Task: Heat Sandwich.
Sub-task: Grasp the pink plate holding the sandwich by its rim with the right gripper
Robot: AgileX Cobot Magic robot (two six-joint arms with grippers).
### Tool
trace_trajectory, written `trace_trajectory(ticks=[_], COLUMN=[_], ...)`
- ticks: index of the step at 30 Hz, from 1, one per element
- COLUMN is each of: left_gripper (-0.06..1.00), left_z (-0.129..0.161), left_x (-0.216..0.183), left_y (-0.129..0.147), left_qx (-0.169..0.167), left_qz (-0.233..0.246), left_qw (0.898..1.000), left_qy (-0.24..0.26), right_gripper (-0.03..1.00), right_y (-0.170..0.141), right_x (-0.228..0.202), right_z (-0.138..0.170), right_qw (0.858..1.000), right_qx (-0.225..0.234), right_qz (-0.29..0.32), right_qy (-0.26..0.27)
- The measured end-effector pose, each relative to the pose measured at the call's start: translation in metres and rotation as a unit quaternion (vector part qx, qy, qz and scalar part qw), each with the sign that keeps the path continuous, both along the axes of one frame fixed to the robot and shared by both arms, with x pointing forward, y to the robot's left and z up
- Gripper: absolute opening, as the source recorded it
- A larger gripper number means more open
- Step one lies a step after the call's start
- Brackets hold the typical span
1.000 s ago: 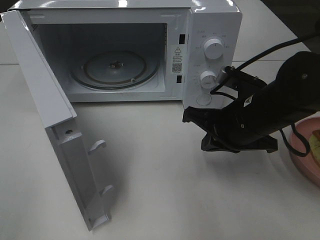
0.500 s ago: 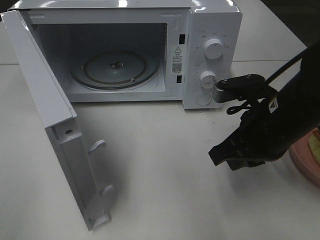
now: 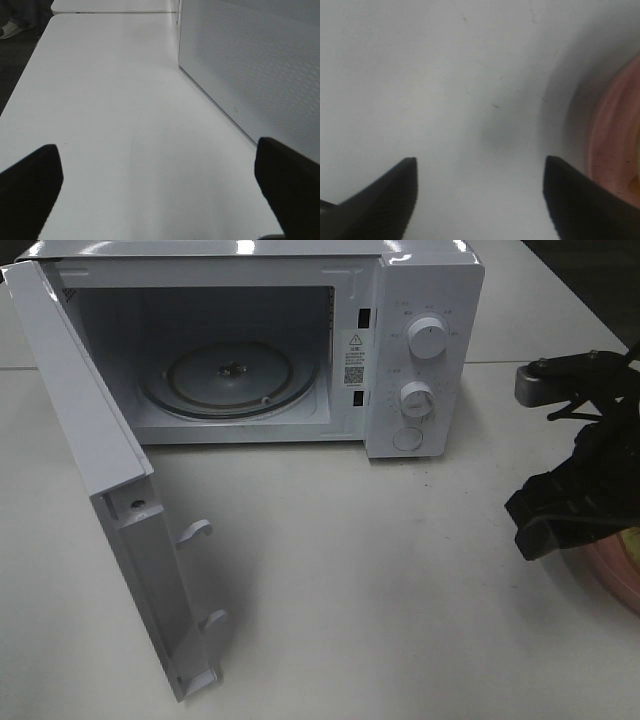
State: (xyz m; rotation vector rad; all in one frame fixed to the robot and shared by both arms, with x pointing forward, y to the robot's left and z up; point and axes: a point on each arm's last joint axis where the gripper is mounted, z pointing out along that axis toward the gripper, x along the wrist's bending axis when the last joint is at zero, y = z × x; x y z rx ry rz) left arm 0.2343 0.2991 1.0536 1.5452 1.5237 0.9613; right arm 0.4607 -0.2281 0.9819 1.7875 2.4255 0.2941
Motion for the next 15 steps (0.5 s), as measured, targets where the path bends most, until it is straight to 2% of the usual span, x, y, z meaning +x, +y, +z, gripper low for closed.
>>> trace_trajectory(ticks=[1,2,3,6,12,15], left_gripper=[0.99,0.99,0.99,0.99,0.99,0.99], left_z=[0.000,0.000,0.000,0.000,0.000,0.000], left_x=[0.000,0.000,0.000,0.000,0.000,0.000], left_y=[0.000,0.000,0.000,0.000,0.000,0.000], left_qx=[0.000,0.000,0.000,0.000,0.000,0.000], left_qz=[0.000,0.000,0.000,0.000,0.000,0.000], left_qw=[1.000,1.000,1.000,1.000,1.000,1.000], left_qy=[0.000,0.000,0.000,0.000,0.000,0.000], right_gripper=[0.79,0.85,0.85,0.96,0.98,0.98], right_y=[-0.005,-0.007,-0.007,-0.015,-0.025,-0.033], right_x=[0.003,0.004,0.004,0.009,0.012,0.017], right_z=[0.003,0.004,0.004,0.008,0.007,-0.001], right_qw=[1.000,1.000,1.000,1.000,0.999,0.999], right_qx=[-0.011,-0.013,-0.013,-0.020,-0.024,-0.027], right_qz=[-0.001,-0.002,-0.002,-0.009,-0.025,-0.041], right_qy=[-0.004,-0.006,-0.006,-0.014,-0.013,0.004])
